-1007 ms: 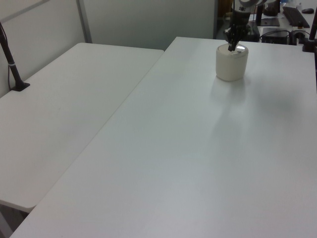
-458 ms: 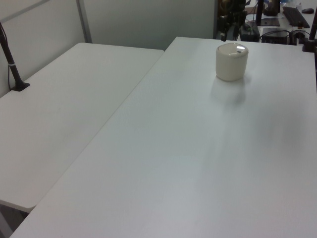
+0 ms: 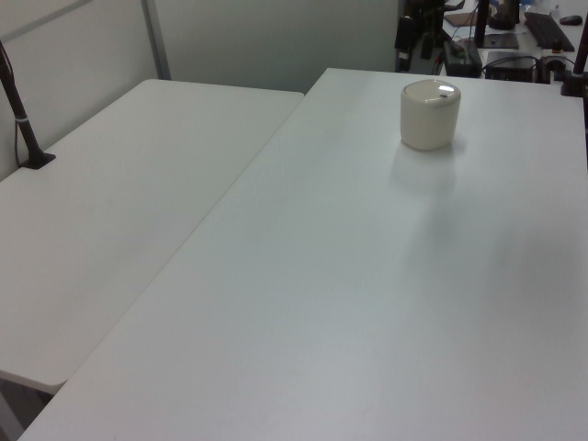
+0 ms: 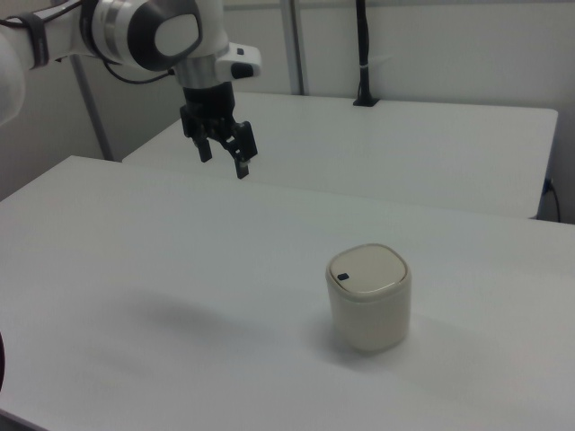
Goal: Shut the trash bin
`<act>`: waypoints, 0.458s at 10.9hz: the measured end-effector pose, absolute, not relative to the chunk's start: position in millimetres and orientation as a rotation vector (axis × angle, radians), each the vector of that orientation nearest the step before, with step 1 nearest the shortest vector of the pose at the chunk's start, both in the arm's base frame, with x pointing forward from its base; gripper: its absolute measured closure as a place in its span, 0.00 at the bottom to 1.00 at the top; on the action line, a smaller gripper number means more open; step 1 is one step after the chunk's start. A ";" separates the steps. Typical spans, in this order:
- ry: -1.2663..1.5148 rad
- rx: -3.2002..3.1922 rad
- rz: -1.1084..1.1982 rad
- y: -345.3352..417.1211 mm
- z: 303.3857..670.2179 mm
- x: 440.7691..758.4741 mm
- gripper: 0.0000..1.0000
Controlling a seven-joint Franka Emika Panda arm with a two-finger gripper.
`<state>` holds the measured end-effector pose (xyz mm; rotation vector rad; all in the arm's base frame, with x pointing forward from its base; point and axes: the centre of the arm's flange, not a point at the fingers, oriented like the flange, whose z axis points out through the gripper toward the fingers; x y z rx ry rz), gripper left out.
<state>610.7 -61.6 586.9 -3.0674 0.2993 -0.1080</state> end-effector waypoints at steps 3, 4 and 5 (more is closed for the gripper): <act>0.225 -3.068 -0.146 -48.3 602.5 604.9 0.00; 0.218 -3.066 -0.157 -46.1 608.3 601.9 0.00; 0.212 -3.065 -0.157 -43.9 611.3 599.5 0.00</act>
